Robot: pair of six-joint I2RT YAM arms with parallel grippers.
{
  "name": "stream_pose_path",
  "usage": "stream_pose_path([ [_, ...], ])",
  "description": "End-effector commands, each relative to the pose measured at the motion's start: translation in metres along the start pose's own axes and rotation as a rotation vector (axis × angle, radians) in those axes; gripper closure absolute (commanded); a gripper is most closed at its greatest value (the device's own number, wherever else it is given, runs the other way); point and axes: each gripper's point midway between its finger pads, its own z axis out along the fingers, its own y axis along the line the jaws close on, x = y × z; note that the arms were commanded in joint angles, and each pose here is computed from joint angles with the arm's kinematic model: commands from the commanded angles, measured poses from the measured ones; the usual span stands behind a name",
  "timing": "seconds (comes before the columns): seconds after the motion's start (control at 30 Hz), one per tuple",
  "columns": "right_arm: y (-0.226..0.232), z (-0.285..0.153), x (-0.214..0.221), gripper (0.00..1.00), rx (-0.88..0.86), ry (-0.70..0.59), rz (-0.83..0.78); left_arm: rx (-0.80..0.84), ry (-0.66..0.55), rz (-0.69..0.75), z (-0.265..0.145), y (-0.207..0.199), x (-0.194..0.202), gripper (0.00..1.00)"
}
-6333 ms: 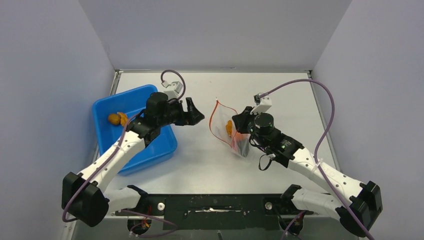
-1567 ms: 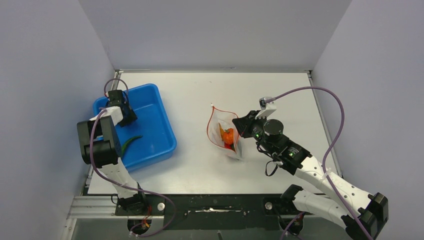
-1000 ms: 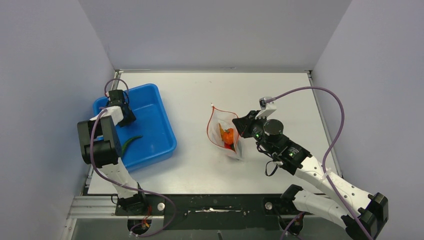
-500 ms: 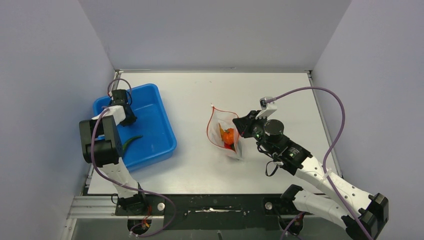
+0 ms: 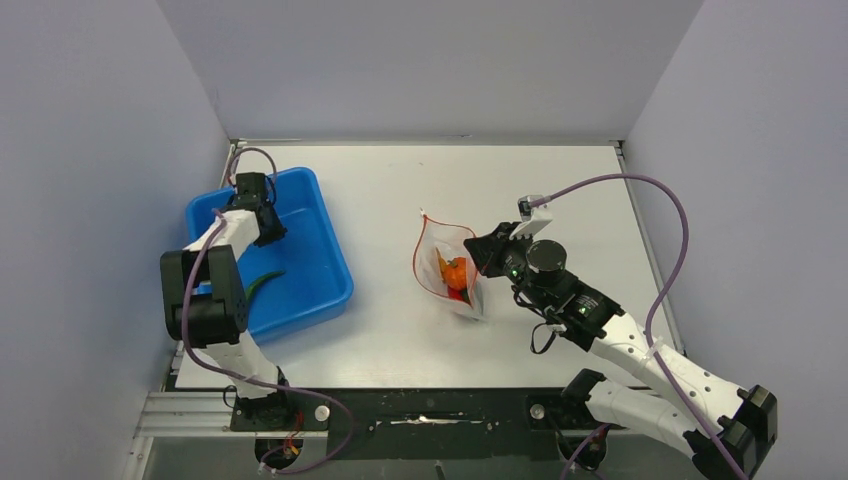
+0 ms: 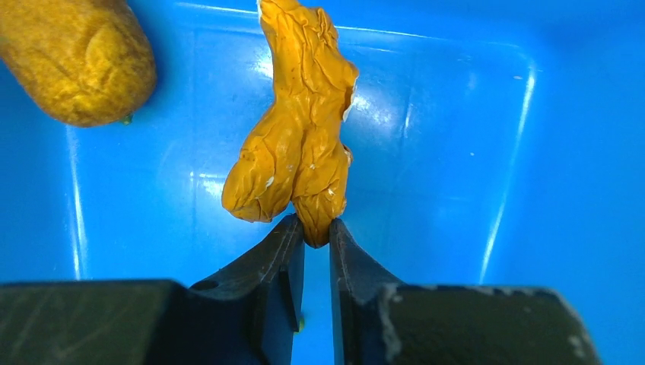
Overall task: Place the food in the zip-top bag and seal the zipper
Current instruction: Pick up the fake vegetable from the bin.
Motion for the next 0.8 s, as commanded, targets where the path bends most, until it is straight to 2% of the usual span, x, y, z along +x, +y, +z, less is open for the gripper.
stream_pose_path([
  [0.0, 0.012, -0.007, -0.028, 1.00, -0.024, -0.086, 0.010, 0.080, -0.063, -0.046, -0.031, -0.009, -0.019, 0.96],
  [0.37, 0.013, -0.003, -0.028, 1.00, -0.011, -0.076, 0.010, 0.276, -0.113, -0.043, -0.095, -0.028, -0.021, 0.97],
  [0.77, 0.017, 0.010, -0.023, 1.00, 0.000, -0.054, 0.052, 0.523, -0.156, 0.034, -0.169, -0.056, -0.012, 0.99],
])
